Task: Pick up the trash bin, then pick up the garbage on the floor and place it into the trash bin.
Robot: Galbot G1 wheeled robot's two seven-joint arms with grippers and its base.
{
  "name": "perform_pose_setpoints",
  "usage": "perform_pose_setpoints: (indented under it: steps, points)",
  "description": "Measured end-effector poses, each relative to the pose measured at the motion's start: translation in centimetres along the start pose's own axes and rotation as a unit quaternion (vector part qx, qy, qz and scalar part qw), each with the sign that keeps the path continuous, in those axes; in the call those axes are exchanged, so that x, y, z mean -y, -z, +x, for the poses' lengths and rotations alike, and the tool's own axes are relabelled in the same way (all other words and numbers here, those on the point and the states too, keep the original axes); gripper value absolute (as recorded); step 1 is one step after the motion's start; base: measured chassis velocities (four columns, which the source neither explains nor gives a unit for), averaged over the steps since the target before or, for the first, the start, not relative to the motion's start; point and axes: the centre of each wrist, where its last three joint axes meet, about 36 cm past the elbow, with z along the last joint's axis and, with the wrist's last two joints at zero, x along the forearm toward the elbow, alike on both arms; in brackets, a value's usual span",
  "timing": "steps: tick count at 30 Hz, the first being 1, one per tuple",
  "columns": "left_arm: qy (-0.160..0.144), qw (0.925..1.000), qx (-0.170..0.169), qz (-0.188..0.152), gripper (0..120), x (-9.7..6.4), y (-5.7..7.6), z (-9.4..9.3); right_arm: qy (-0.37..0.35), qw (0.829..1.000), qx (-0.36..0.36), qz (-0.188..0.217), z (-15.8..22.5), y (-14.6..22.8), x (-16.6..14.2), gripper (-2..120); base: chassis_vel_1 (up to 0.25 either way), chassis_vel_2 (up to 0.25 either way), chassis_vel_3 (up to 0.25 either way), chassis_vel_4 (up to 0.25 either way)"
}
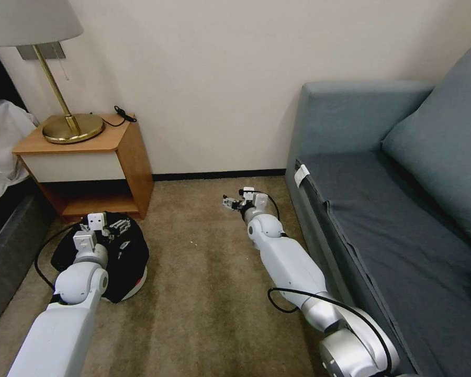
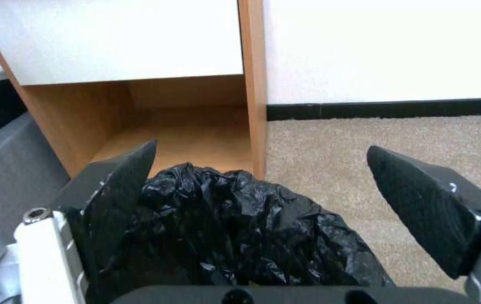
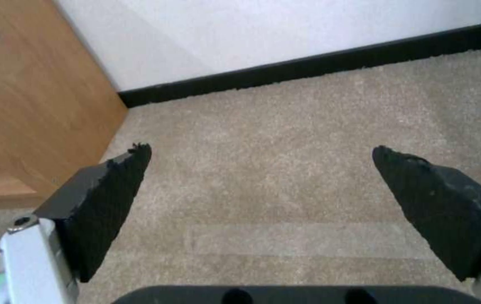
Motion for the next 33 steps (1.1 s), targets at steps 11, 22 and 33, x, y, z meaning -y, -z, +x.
perform_pose_setpoints:
  steps: [11, 22, 33]
  points:
    - [0.001, 1.0000, 0.000, 0.000, 100, -0.04, 0.13, -0.09, 0.003, 1.000, 0.004, 0.000, 0.03, 0.28, 0.03, 100, 0.000, 0.000, 0.000, 0.000]
    - [0.001, 1.0000, -0.001, 0.000, 100, -0.08, 0.12, -0.10, 0.004, 1.000, 0.005, 0.001, 0.02, 0.36, -0.04, 100, 0.000, 0.000, 0.000, 0.000]
    - [0.002, 1.0000, -0.001, 0.000, 100, -0.11, 0.11, -0.10, 0.004, 1.000, 0.005, 0.001, 0.02, 0.40, -0.08, 100, 0.000, 0.000, 0.000, 0.000]
